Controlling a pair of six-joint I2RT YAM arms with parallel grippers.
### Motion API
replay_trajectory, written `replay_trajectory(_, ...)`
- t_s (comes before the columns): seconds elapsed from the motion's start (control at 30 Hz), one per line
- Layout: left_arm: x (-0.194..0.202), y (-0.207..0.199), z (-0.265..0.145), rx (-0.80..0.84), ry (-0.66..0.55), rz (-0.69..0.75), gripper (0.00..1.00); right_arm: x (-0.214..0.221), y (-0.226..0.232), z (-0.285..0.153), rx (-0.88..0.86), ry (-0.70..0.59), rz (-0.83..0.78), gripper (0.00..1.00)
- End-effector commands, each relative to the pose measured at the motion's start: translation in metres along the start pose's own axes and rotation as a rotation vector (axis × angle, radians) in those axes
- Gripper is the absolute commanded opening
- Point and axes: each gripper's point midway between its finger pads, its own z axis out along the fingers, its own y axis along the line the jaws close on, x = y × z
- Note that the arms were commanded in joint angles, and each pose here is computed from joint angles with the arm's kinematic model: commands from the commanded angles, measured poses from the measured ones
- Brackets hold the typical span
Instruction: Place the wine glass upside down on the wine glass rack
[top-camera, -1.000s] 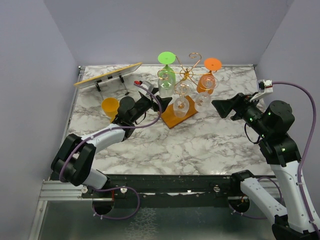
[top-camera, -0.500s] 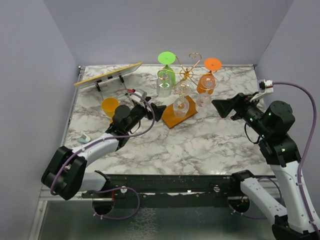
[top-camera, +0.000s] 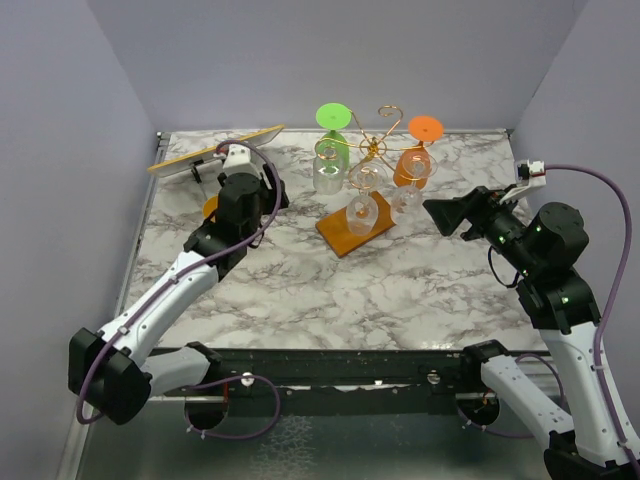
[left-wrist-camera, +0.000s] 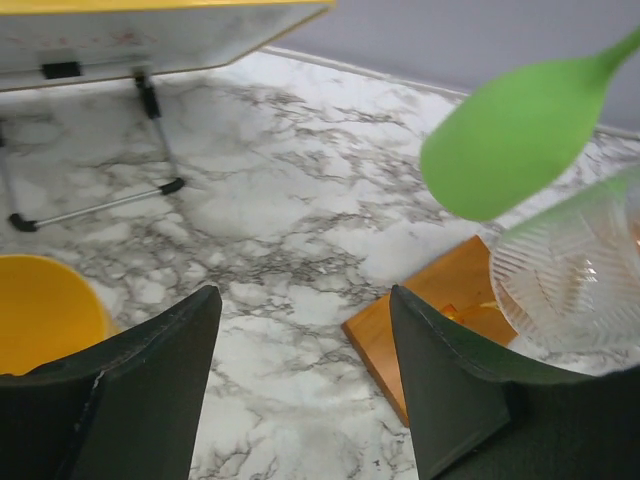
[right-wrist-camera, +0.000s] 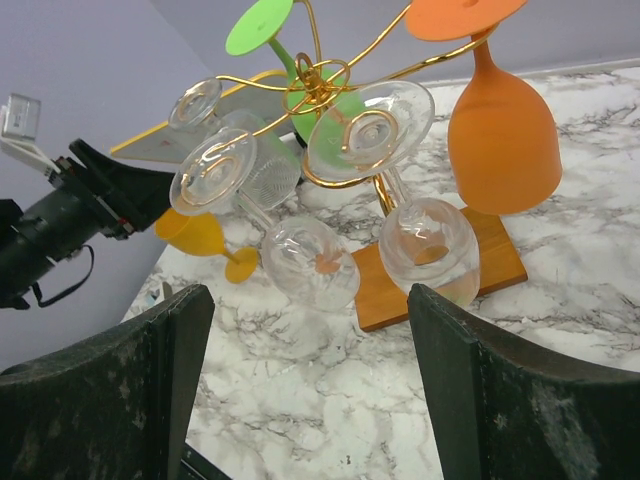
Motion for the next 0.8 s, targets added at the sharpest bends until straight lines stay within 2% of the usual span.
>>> replay_trajectory(0.0,0.011,0.066,-0.014,-0.333,0.122,0.026,0.69,-0.005,0.001,0.0,-0.005,-0.029,0.0,0.84)
replay_trajectory(0.13,0.015,0.091,-0.011,-0.392,0.158,0.007,0.68,-0.005,0.001,-0.001,-0.003,-0.031,-0.005,0.84)
replay_trajectory(0.27,0.028,0.106,0.0,-0.385,0.229,-0.028,0.6,-0.007,0.002,0.0,-0.007,-0.032,-0.007,0.84)
replay_trajectory(0.47,0.042,0.118,0.012,-0.391,0.293,-0.056,0.57,-0.007,0.002,0.0,-0.007,-0.032,-0.007,0.84)
replay_trajectory(0.63,0.057,0.126,0.017,-0.41,0.345,-0.05,0.36,-0.008,0.002,0.001,-0.008,-0.032,-0.007,0.84)
replay_trajectory(0.77,0.067,0.125,0.019,-0.399,0.386,-0.05,0.25,-0.007,0.002,0.001,-0.008,-0.028,-0.006,0.84)
